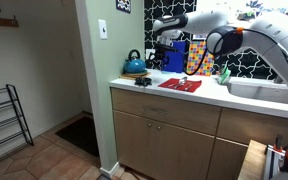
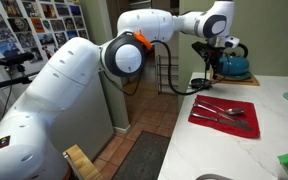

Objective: Pick up the fork and put it on the dark green bowl

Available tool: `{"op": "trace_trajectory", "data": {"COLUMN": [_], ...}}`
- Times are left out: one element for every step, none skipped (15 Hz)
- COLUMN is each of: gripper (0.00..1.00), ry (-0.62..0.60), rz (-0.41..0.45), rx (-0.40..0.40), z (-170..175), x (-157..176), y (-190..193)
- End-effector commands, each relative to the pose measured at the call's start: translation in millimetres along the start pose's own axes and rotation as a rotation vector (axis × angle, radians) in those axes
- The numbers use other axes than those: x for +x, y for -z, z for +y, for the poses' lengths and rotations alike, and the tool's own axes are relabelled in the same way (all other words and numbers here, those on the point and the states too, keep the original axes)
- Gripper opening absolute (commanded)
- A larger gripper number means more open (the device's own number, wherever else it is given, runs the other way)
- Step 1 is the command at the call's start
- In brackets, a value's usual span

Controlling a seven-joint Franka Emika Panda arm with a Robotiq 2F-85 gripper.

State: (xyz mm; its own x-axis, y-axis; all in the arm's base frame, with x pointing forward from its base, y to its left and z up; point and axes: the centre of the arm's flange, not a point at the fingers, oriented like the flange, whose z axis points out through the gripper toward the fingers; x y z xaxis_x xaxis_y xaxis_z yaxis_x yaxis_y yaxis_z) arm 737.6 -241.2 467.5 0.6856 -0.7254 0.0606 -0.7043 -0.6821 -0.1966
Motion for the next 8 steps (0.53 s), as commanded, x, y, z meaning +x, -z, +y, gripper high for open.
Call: {"op": "trace_trajectory", "data": {"gripper": [1.0, 1.0, 1.0, 1.0, 1.0, 1.0, 1.0, 1.0], "ry": [-0.121, -0.151, -0.182, -0.212, -0.236, -0.259, -0.271, -0.272], "rz": [-0.042, -0.049, -0.058, -0.07, -0.078, -0.084, -0.074, -0.076], "rx": [0.007, 0.008, 0.018, 0.023, 0.029, 0.024, 0.024, 0.018], "z": [39, 47, 56, 64, 70, 75, 79, 83], "x": [-16, -18, -20, -22, -25, -29, -34, -39], "y": [15, 18, 21, 25, 27, 31, 35, 39]}}
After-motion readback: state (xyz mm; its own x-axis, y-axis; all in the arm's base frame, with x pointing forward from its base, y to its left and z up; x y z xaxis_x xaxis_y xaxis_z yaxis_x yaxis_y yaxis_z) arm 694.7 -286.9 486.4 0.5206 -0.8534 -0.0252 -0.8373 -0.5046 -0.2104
